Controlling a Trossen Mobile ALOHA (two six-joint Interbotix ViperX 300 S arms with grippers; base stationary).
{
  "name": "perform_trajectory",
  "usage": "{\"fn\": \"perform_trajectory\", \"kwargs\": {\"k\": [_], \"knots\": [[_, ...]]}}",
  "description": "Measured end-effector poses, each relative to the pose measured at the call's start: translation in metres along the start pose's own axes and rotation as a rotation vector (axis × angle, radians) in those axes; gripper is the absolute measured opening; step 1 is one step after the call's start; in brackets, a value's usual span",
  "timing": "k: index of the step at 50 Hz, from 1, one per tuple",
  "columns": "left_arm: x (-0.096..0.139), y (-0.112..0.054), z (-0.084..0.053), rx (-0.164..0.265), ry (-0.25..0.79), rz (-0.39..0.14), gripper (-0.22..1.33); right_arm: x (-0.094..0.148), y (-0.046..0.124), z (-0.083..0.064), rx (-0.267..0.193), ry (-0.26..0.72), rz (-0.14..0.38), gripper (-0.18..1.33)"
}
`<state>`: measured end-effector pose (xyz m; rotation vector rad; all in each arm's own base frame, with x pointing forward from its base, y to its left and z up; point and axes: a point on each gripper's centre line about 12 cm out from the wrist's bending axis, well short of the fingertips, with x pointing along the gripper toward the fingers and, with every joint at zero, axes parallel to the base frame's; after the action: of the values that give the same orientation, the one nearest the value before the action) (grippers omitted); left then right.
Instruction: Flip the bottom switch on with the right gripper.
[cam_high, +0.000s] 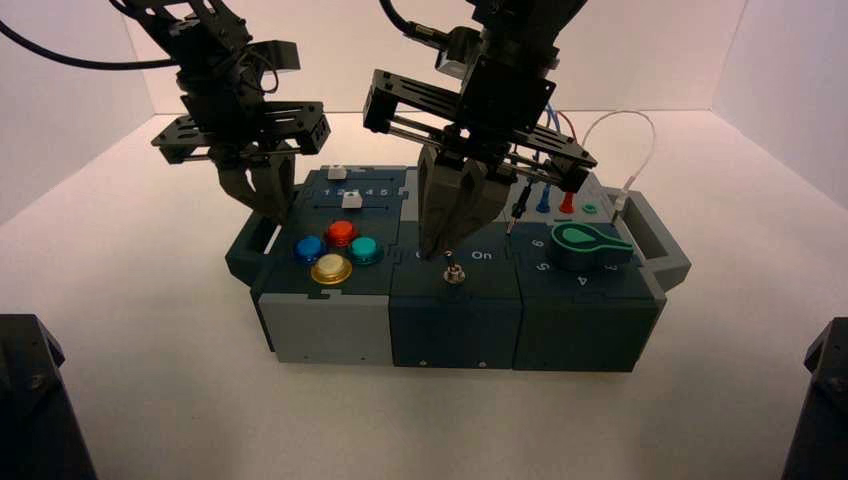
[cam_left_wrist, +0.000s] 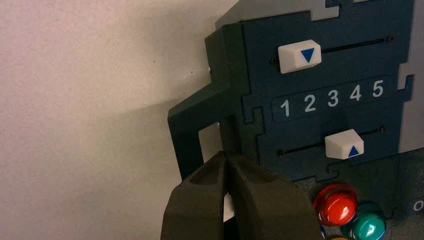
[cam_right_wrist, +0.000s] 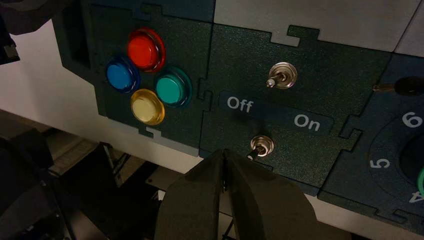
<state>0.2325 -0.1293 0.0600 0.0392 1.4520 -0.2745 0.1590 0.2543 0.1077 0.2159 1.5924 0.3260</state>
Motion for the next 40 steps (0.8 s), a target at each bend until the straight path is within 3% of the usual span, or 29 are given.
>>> {"fn": "perform_trajectory", "kwargs": {"k": [40], "knots": [[0.0000, 0.0000, 0.0000, 0.000, 0.000, 0.000, -0.17, 0.0094, -0.0073, 0.0025, -0.015, -0.002, -0.035, -0.14]]}}
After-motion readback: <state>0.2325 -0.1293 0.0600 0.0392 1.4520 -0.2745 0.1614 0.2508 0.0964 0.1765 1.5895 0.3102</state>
